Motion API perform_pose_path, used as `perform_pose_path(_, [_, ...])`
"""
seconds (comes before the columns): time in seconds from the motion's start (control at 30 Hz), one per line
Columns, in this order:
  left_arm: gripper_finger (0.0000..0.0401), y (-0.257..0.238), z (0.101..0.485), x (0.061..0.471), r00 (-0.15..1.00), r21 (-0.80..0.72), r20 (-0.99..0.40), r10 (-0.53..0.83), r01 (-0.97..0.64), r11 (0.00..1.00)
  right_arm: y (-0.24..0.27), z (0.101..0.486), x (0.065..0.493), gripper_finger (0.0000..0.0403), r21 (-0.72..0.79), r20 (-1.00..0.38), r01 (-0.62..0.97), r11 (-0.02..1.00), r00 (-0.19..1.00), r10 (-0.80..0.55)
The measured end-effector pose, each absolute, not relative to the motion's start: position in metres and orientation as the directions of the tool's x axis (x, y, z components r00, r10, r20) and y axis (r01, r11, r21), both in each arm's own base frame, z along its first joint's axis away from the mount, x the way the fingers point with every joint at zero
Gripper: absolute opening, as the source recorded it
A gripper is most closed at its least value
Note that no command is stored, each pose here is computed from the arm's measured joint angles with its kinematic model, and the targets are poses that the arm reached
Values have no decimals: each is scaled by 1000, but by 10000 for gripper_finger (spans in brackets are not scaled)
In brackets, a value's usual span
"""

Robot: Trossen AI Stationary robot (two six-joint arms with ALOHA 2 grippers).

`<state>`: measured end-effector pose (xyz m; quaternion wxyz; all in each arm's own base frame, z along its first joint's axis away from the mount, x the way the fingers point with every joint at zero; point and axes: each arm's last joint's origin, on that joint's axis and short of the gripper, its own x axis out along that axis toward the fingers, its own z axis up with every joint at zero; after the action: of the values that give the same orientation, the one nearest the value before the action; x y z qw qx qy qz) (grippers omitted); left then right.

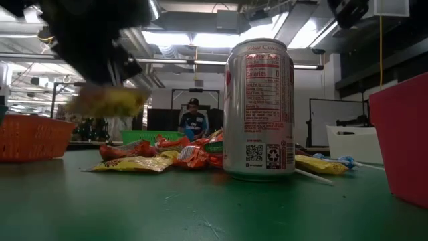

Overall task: Sort candy
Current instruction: Put the yellow candy into the black bin

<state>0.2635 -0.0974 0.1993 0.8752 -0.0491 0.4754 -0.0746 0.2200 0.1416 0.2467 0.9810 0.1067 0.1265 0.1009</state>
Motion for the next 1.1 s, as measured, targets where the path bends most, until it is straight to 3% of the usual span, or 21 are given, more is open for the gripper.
perform_pose_path(0.23, [0, -119, 242, 271, 520, -292, -790, -325, 147, 945, 119, 238, 230, 124, 202, -315, -79, 976, 939, 141])
perform_pose_path(0.47, [0, -150, 262, 260, 471, -438, -767, -435, 112, 892, 91, 224, 236, 124, 132, -457, 52, 990, 890, 14])
perform_pose_path(0.83, [0, -206, 261, 216, 351, -591, -782, -516, -150, 793, 48, 213, 241, 124, 72, -560, 231, 970, 815, -153])
perform_pose_path(1.1, [0, -231, 255, 176, 209, -536, -843, -496, -411, 737, 26, 209, 242, 124, 47, -597, 321, 946, 768, -231])
